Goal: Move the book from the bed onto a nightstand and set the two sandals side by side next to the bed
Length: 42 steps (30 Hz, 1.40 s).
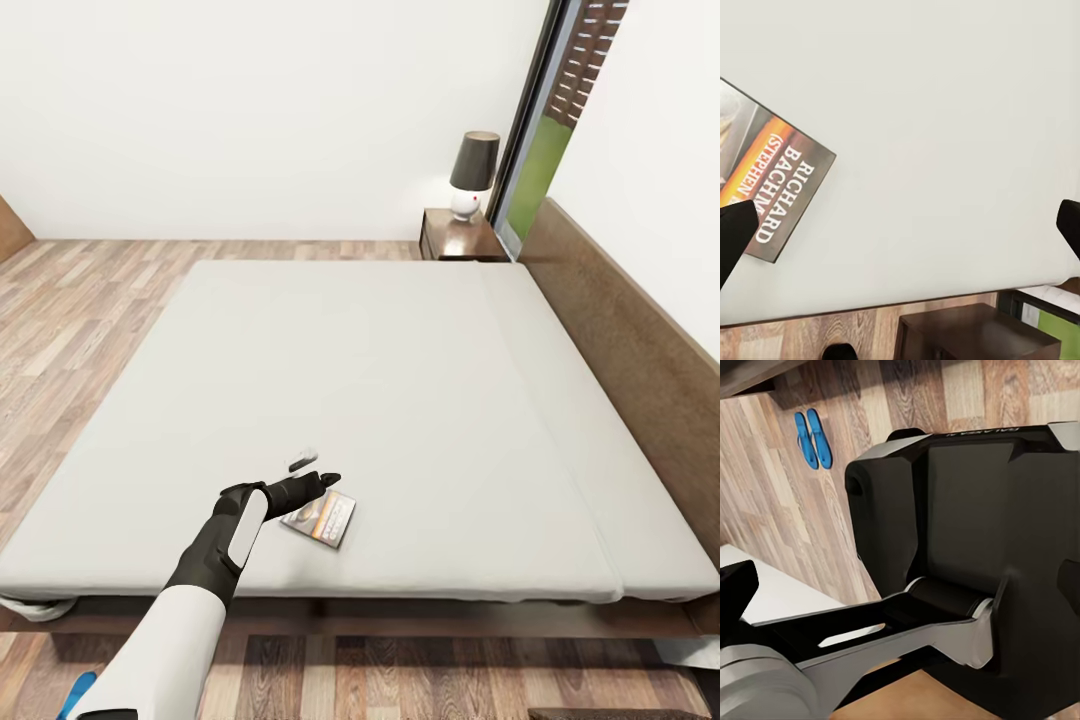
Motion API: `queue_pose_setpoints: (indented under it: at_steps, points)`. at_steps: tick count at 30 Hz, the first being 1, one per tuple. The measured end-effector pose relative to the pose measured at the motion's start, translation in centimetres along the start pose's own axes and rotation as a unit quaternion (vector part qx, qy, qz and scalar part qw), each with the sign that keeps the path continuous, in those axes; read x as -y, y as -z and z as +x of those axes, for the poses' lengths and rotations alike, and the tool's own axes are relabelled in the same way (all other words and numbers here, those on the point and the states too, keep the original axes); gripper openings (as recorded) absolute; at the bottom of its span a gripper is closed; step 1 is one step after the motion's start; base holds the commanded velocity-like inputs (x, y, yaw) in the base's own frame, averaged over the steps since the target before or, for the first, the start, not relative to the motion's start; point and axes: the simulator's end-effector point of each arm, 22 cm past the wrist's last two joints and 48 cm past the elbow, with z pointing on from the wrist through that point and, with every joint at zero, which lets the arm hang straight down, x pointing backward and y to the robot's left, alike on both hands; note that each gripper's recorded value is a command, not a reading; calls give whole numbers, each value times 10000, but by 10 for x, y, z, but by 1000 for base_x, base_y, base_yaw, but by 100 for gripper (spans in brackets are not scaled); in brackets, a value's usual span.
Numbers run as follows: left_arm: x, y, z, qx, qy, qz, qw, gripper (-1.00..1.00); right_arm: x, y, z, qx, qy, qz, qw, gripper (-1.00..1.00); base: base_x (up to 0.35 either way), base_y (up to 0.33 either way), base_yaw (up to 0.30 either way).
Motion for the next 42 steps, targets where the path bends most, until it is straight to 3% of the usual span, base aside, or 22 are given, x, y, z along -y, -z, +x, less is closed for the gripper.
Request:
queue_pose_setpoints:
  at_steps: [42]
  points:
    - [2,-5,5,-51,40,181,9998,100,3,-2,6,-57,-62,19,10000,100,70,0,0]
